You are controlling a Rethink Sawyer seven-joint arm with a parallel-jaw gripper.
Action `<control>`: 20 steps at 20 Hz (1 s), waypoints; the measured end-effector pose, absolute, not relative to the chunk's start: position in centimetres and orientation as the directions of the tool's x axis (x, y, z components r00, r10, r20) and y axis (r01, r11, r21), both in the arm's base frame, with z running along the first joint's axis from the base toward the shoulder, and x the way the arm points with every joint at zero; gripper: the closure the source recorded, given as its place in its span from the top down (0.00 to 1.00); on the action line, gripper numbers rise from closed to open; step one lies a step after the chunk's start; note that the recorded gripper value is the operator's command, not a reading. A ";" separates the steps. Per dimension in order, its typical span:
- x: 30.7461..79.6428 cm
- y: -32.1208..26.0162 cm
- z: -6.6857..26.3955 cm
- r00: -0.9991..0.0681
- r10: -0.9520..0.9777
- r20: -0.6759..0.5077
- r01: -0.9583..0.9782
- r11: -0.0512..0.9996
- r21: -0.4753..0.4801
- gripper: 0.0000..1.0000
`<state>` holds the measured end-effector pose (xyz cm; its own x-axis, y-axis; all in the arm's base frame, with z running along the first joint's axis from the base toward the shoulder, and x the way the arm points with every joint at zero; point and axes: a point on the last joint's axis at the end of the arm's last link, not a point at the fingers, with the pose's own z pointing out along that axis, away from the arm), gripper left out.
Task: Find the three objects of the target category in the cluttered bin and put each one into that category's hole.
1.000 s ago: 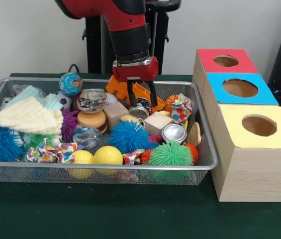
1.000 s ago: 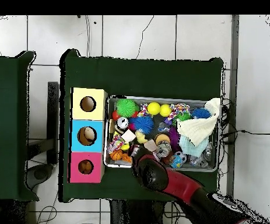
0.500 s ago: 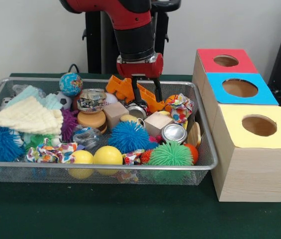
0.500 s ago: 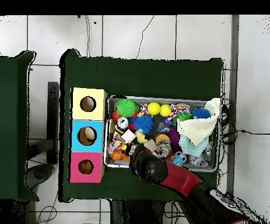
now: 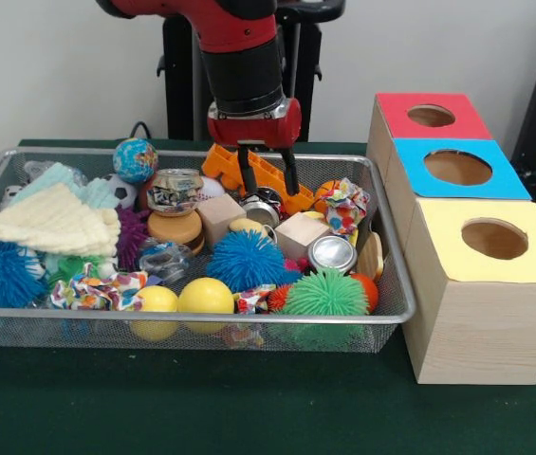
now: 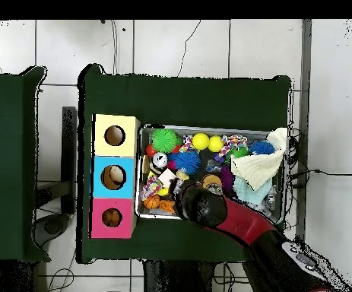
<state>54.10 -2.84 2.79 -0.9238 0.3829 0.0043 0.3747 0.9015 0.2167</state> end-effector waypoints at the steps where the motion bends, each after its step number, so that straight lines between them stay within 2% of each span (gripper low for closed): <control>1: 54.3 -2.9 2.8 -0.923 0.384 0.001 0.375 0.901 0.216 1.00; 9: 57.4 -5.5 3.4 -0.911 0.406 -0.069 0.386 0.901 0.199 1.00; 20: 58.0 -6.4 2.8 -0.906 0.416 -0.080 0.396 0.899 0.186 1.00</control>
